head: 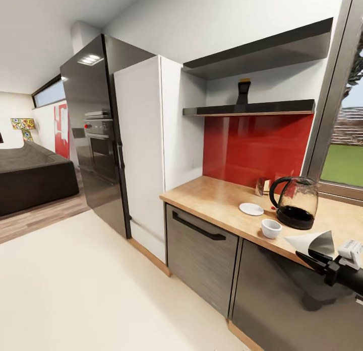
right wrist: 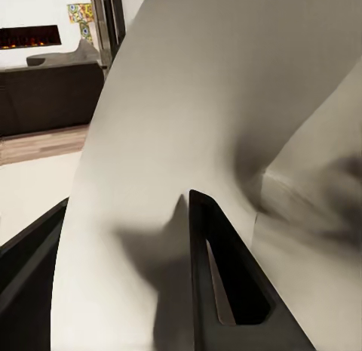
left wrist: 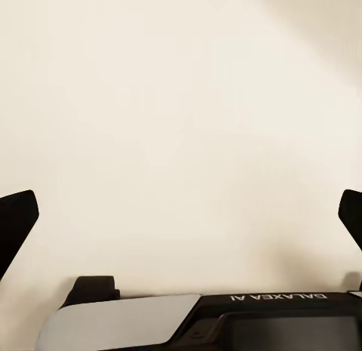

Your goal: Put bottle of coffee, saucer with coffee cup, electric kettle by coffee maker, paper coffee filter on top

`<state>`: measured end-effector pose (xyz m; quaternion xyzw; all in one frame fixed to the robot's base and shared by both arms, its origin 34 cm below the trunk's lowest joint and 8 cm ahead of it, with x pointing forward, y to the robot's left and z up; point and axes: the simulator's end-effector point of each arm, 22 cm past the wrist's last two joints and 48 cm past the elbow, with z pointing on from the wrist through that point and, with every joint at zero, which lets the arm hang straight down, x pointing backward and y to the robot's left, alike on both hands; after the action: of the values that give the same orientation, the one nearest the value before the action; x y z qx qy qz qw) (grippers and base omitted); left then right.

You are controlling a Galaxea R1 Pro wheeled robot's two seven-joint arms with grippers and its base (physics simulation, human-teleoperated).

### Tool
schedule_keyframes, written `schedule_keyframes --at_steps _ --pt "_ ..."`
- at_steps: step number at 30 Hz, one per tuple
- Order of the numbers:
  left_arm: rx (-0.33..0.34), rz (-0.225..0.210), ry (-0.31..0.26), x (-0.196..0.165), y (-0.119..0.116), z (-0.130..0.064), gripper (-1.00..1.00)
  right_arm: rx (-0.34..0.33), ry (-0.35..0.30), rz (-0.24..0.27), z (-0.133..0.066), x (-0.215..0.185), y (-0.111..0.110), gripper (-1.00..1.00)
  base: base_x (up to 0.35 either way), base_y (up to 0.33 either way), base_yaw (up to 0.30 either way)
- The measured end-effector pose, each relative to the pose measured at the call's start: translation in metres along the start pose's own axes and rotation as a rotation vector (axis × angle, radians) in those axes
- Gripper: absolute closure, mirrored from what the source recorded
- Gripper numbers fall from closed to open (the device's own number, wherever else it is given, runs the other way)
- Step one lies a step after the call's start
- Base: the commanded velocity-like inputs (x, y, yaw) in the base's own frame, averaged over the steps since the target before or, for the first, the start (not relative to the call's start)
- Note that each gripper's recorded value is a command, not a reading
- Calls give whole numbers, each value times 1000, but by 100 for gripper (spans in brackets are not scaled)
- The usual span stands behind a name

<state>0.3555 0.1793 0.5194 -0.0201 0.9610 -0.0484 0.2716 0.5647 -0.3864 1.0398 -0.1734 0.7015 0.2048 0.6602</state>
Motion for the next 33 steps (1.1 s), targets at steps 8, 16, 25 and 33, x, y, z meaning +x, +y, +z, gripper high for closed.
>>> schedule_keyframes --at_steps 8,16,25,33 --pt "0 0 -3 -1 0 0 -100 -3 -9 2 -1 -2 1 100 0 0 -158" --pt "1 1 -8 -3 0 0 -100 -4 -14 0 -2 -4 2 100 0 0 -251" --pt "1 0 -14 -6 0 0 -100 -4 -19 -3 -3 -7 3 100 0 0 -259" --pt "1 1 -20 -8 0 0 -100 -4 -24 -6 -4 -9 3 100 0 0 -260"
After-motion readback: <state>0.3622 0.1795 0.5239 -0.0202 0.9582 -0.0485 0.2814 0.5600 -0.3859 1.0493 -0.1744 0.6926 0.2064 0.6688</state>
